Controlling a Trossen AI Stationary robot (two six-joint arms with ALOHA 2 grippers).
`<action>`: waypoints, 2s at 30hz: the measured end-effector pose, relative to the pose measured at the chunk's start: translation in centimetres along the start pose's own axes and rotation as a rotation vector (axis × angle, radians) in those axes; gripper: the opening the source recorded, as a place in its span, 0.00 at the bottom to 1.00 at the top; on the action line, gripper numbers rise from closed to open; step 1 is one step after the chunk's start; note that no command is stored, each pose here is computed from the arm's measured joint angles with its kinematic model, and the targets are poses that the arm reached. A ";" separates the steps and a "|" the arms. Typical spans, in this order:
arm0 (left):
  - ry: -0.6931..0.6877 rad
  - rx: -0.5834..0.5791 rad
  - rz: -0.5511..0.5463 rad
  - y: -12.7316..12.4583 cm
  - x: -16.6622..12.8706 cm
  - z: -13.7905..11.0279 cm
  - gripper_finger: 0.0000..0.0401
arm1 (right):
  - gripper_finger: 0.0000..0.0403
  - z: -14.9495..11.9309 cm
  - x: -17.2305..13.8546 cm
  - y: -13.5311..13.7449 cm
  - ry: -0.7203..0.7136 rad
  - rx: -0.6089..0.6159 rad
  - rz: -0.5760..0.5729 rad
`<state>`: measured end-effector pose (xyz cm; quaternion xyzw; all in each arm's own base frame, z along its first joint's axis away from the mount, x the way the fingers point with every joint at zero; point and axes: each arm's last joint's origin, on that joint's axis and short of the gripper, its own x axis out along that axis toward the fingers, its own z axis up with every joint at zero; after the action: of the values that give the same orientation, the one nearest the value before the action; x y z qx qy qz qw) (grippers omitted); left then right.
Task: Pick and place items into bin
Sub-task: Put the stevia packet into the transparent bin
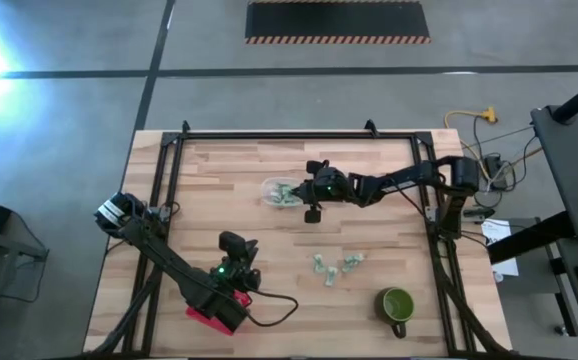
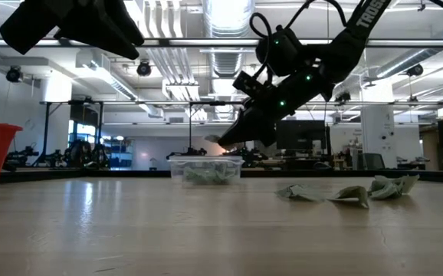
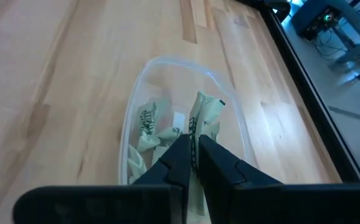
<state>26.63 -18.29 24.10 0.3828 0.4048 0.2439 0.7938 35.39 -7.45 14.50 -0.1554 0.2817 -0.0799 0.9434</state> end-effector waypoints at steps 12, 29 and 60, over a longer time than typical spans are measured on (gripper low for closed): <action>0.000 -0.001 0.000 0.0 0.0 0.0 0.28 | 0.33 -0.1 -0.2 -0.2 0.015 0.011 -0.004; -0.018 -0.038 -0.011 -0.2 0.1 0.4 0.28 | 0.36 1.6 -8.9 4.8 0.140 -0.006 0.433; -0.008 -0.036 -0.004 -0.4 0.5 0.1 0.28 | 0.36 -2.1 -6.0 13.1 0.162 -0.111 0.589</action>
<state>27.01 -18.16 23.60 0.3687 0.3978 0.2479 0.8027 30.10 5.73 11.42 -0.1116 0.3928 0.2002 0.8906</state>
